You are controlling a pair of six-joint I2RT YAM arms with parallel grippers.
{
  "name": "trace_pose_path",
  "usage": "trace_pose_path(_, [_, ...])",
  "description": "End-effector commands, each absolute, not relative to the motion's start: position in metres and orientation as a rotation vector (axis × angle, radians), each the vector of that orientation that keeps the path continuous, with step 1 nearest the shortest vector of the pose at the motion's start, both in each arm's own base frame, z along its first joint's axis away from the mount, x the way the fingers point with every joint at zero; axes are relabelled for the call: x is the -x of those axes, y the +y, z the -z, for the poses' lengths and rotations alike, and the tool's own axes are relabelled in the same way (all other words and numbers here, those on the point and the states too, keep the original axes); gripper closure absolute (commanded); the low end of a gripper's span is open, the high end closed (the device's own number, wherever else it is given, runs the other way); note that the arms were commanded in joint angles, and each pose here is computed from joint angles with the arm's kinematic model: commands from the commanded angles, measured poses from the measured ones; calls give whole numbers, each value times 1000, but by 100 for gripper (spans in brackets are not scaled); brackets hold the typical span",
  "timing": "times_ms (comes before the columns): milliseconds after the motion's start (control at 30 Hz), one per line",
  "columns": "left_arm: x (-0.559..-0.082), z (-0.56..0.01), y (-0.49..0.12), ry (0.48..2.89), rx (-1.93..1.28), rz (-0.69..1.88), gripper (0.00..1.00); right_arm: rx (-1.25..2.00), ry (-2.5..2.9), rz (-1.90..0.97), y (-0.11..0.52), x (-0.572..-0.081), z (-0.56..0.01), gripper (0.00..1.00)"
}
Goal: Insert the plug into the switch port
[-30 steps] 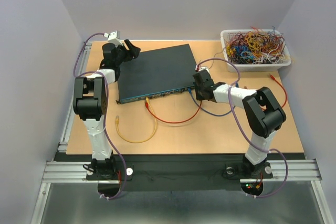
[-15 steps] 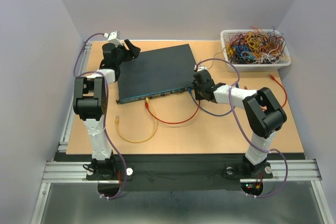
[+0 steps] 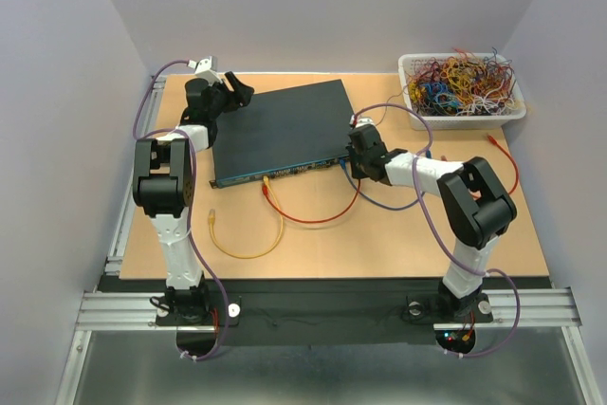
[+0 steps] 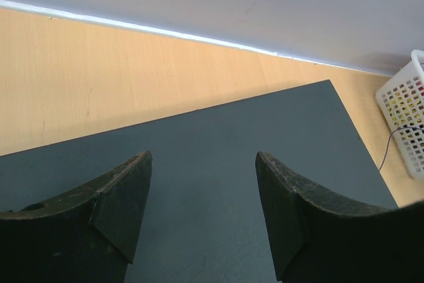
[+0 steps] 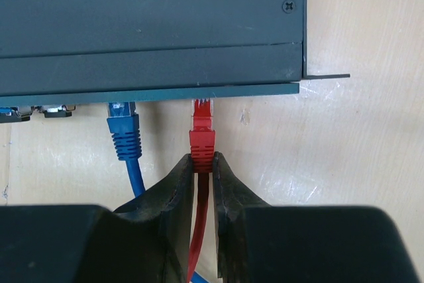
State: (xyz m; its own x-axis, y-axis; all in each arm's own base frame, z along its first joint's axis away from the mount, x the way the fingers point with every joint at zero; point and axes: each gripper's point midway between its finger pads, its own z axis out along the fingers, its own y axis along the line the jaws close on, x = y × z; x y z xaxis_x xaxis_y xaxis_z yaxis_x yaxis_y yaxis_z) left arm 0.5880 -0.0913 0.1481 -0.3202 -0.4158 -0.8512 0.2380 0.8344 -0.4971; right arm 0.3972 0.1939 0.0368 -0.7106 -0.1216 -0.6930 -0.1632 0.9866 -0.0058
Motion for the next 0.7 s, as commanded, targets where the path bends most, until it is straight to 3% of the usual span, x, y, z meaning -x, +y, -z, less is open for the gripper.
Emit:
trace_pose_path(0, [-593, -169, -89, 1722, 109, 664, 25, 164, 2274, -84, 203, -425, -60, 100])
trace_pose_path(667, [-593, -168, -88, 1723, 111, 665, 25, 78, 2266, 3, 189, -431, -56, 100])
